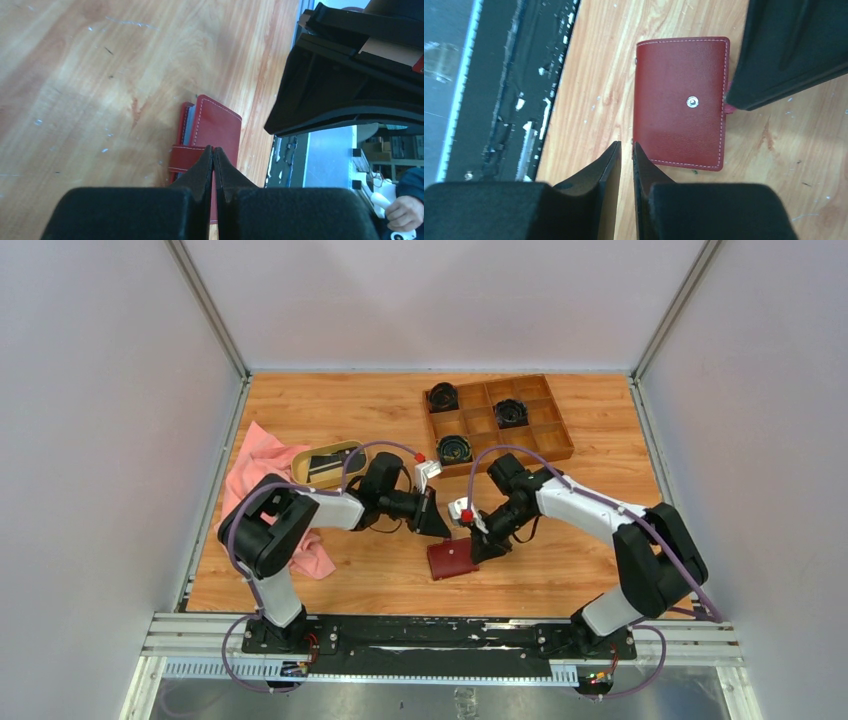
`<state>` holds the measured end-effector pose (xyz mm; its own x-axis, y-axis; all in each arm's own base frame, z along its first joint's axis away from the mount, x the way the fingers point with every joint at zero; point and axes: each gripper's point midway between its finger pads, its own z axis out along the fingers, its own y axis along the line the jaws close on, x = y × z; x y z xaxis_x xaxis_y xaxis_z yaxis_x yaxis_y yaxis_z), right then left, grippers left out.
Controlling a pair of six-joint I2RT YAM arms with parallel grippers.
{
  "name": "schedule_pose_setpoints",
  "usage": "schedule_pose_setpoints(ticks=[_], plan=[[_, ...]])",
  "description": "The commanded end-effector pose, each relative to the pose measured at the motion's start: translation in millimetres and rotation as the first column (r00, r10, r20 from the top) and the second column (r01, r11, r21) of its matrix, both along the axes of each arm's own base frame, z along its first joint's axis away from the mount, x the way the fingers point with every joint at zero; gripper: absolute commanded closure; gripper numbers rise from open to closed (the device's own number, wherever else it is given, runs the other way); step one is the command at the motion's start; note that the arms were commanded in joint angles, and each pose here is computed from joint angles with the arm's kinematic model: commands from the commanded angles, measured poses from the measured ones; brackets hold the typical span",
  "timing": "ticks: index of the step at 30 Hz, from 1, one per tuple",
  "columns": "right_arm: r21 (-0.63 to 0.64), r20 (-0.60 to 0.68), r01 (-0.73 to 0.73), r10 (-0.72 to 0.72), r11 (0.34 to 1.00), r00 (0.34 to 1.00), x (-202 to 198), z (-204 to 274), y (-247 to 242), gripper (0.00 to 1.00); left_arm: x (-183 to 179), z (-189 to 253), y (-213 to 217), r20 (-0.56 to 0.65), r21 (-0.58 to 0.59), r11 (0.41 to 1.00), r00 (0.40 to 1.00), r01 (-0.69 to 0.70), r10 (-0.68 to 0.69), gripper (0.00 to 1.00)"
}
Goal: Put the credit cards into the card holder
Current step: Close the card holder at the center of the board.
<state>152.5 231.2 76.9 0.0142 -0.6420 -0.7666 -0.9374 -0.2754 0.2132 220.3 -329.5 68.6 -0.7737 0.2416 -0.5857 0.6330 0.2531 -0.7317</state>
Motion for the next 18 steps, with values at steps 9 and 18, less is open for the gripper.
schedule_pose_setpoints(ticks=[9, 18], plan=[[-0.147, 0.207, 0.008, 0.023, 0.989, 0.978, 21, -32, 4, 0.84, -13, -7, -2, -0.015, -0.029, 0.998, 0.998, -0.06, 0.06, 1.0], [-0.203, 0.223, 0.039, 0.008, 0.978, 0.975, 26, -41, 7, 0.85, -10, -6, -7, -0.026, -0.052, 0.993, 0.994, -0.108, 0.107, 1.0]])
